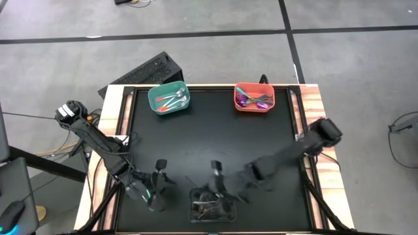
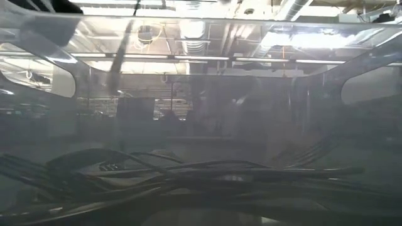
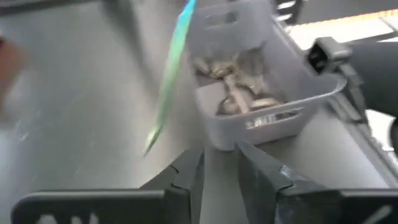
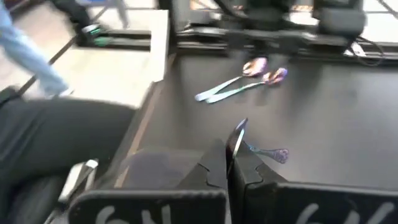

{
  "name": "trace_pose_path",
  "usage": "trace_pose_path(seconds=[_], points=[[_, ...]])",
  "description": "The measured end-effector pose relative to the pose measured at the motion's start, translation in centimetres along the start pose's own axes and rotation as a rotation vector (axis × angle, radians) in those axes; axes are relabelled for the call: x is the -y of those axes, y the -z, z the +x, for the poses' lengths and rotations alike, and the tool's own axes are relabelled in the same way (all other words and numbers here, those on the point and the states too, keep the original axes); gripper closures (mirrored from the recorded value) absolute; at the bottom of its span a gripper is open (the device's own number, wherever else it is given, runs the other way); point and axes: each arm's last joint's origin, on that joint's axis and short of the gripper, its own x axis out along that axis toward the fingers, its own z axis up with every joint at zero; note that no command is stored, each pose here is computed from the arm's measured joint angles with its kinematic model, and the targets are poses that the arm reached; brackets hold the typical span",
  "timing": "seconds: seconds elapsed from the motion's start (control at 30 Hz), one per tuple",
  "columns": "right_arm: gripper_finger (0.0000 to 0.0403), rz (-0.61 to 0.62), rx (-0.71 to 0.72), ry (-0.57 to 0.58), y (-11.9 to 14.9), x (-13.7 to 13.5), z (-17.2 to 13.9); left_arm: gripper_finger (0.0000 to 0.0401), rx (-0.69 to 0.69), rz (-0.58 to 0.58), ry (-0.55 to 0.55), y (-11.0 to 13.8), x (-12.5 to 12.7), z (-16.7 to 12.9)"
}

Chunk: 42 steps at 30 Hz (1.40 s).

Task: Sort silverware by color (type)
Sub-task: Put the blue spoon into the orange bin

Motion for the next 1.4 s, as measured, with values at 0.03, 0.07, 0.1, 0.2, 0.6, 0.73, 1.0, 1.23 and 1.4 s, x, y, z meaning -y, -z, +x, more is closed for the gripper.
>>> trace_pose_path(seconds=[0.03,0.07,0.1,0.2,0.6,0.73,1.0,1.23,1.4], points=[[0.0397,-0.015,-0.009,-0.006,-0.2,-0.9,-1.1,0.0318,-0.013,-0.005,-0.015,0.2,-0.1,0.0],[0.0397,-0.027,-0.025,-0.018,-0.3,-1.7,-2.2,0.0312,-0.024,-0.01,-0.029,0.4,-0.2,0.0],[0.0397,-0.041,-0.037,-0.039,-0.3,-2.6,-3.2,0.0308,-0.03,-0.022,-0.033,0.4,-0.2,0.0],[0.0398,-0.078,-0.045,-0.1,-0.2,-5.0,-5.5,0.0302,-0.039,-0.047,-0.058,0.6,-0.2,-0.1],[0.0397,-0.252,0.048,-0.065,4.9,-7.6,-5.8,0.0301,-0.016,-0.053,-0.146,0.7,-0.5,-0.1],[0.0397,-0.215,0.133,0.116,4.9,-4.9,-6.1,0.0301,-0.009,-0.043,-0.251,0.9,-1.0,-0.2],[0.0397,-0.004,0.2,0.589,3.4,7.7,-5.9,0.0301,-0.069,-0.032,-0.511,1.4,-4.1,0.5],[0.0397,0.234,0.073,0.956,3.1,18.0,-10.5,0.0301,-0.265,-0.075,-0.552,2.0,-7.8,1.5],[0.0397,0.363,-0.031,1.127,4.3,22.6,-13.8,0.0301,-0.299,-0.093,-0.622,2.0,-9.9,1.8]])
